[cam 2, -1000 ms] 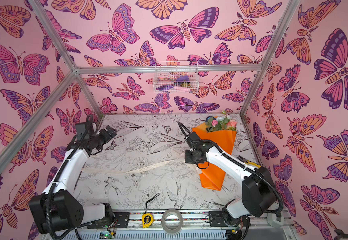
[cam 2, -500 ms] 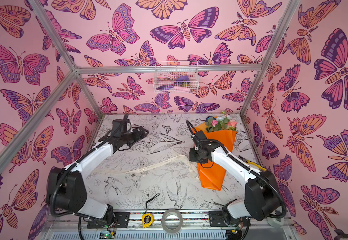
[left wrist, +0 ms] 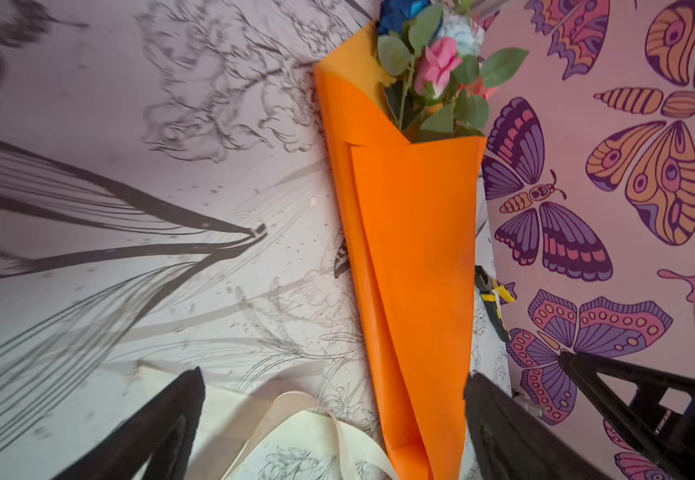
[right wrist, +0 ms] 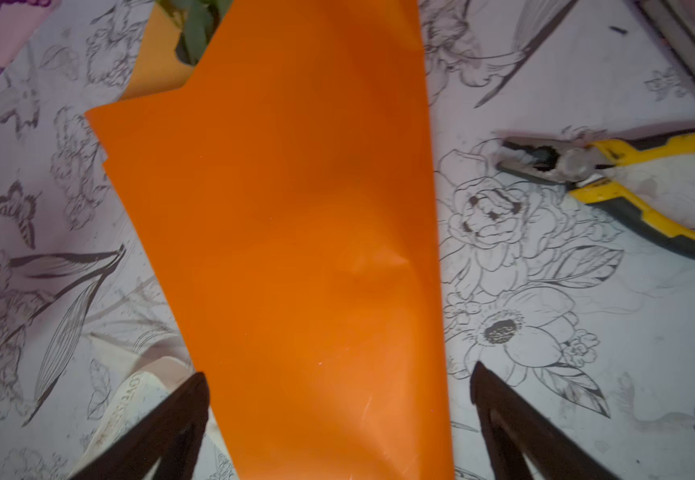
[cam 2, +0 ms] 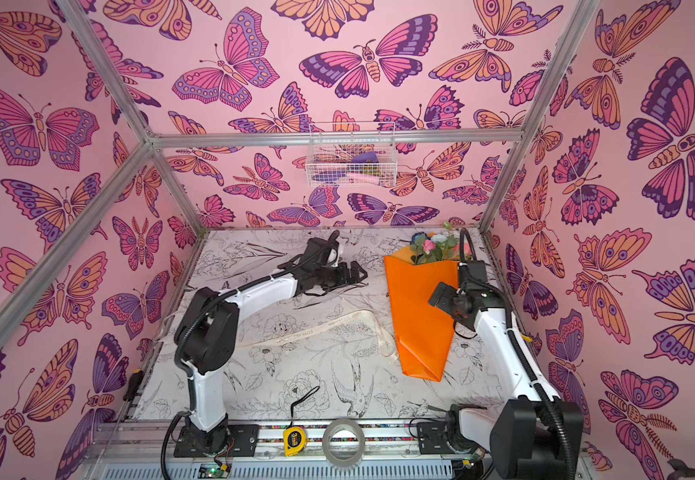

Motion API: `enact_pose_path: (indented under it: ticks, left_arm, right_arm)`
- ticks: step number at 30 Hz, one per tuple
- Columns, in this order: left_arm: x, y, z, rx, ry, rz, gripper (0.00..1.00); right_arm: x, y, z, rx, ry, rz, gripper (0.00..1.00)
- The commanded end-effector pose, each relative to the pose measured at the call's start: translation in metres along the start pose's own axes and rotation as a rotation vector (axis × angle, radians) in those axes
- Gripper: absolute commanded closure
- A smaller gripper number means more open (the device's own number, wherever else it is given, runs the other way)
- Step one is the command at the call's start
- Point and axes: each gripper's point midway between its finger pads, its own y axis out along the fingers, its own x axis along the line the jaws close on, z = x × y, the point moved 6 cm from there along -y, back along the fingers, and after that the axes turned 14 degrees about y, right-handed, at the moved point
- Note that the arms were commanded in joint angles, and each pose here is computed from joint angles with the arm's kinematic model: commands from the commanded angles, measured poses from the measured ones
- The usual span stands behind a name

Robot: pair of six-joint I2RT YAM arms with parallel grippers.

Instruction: Tie the bouquet of fake flowers

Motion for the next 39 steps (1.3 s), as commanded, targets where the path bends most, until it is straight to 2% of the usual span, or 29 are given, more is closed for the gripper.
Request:
enact_pose_path:
  ticks: [1, 6, 15, 20, 23, 29, 30, 33, 36, 39]
  left_arm:
    - [-0.019, 0.024, 0.003, 0.027, 0.031, 0.066, 0.01]
    - [-0.03, 0.055, 0.012, 0.068, 0.059, 0.099, 0.03]
    - [-0.037, 0.1, 0.033, 0.136, 0.075, 0.142, 0.18]
    - [-0.032, 0.114, 0.041, 0.157, 0.064, 0.137, 0.27]
    - [-0.028, 0.12, 0.046, 0.168, 0.05, 0.131, 0.39]
    - [-0.022, 0.128, 0.054, 0.197, 0.019, 0.134, 0.78]
    - [-0.021, 0.129, 0.055, 0.199, 0.013, 0.134, 0.82]
    - [-0.02, 0.134, 0.059, 0.213, 0.0, 0.139, 0.87]
    - [-0.021, 0.139, 0.065, 0.232, -0.016, 0.151, 1.0]
    - [-0.023, 0.145, 0.072, 0.248, -0.025, 0.155, 1.0]
  right_arm:
    - [-0.016, 0.013, -0.011, 0.008, 0.026, 0.025, 0.01]
    - [-0.03, 0.034, -0.022, 0.066, 0.079, 0.027, 0.01]
    - [-0.023, 0.077, -0.025, 0.179, 0.099, -0.054, 0.01]
    - [-0.017, 0.099, -0.024, 0.242, 0.108, -0.091, 0.01]
    - [-0.015, 0.111, -0.023, 0.271, 0.114, -0.102, 0.01]
    - [-0.003, 0.121, -0.017, 0.321, 0.096, -0.145, 0.01]
    - [0.0, 0.122, -0.015, 0.326, 0.085, -0.144, 0.01]
    - [0.008, 0.124, -0.009, 0.342, 0.041, -0.112, 0.01]
    - [0.016, 0.127, -0.001, 0.355, -0.016, -0.074, 0.01]
    - [0.027, 0.13, 0.007, 0.372, -0.07, -0.06, 0.01]
